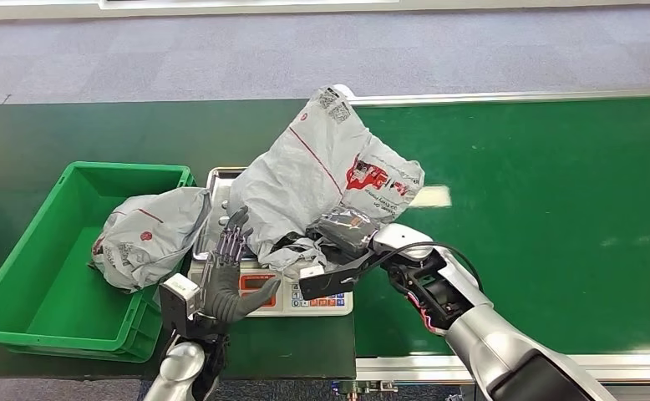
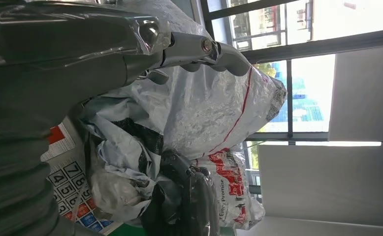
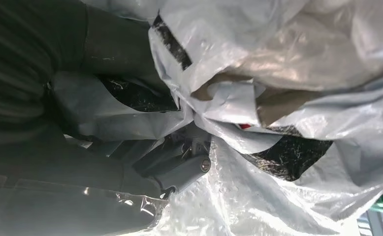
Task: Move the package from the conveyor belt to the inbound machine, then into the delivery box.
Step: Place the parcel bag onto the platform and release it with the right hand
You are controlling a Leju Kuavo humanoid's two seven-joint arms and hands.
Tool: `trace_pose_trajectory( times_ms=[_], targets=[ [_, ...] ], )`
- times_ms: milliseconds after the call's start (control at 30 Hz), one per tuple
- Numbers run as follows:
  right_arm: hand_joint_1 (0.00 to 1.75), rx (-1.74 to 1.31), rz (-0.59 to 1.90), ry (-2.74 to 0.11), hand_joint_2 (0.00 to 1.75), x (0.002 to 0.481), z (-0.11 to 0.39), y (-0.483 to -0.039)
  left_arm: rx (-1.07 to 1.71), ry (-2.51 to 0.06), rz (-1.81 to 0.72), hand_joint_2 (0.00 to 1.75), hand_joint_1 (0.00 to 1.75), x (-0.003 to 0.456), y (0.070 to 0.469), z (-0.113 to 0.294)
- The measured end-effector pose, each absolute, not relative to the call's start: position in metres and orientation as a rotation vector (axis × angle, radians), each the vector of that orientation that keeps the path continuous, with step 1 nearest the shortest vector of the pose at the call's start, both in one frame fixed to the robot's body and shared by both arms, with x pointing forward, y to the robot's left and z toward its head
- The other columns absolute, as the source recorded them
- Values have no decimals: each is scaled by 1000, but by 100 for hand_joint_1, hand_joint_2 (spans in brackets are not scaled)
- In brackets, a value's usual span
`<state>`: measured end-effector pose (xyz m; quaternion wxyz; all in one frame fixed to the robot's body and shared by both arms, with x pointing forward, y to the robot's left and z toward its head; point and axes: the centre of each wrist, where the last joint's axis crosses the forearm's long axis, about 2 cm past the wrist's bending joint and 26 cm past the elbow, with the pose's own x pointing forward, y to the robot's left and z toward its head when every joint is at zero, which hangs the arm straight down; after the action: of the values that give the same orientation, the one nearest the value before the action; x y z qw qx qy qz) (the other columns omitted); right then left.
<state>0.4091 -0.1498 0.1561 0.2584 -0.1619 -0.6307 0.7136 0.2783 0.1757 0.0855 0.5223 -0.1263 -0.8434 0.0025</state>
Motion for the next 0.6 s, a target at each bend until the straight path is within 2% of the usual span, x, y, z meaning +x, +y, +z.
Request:
trace_pose_trajectory(
  times_ms=[600],
  targets=[
    [175, -417, 1672, -2042, 175, 376, 140, -144, -324, -2016, 3, 175, 0, 278, 174, 86]
  ],
)
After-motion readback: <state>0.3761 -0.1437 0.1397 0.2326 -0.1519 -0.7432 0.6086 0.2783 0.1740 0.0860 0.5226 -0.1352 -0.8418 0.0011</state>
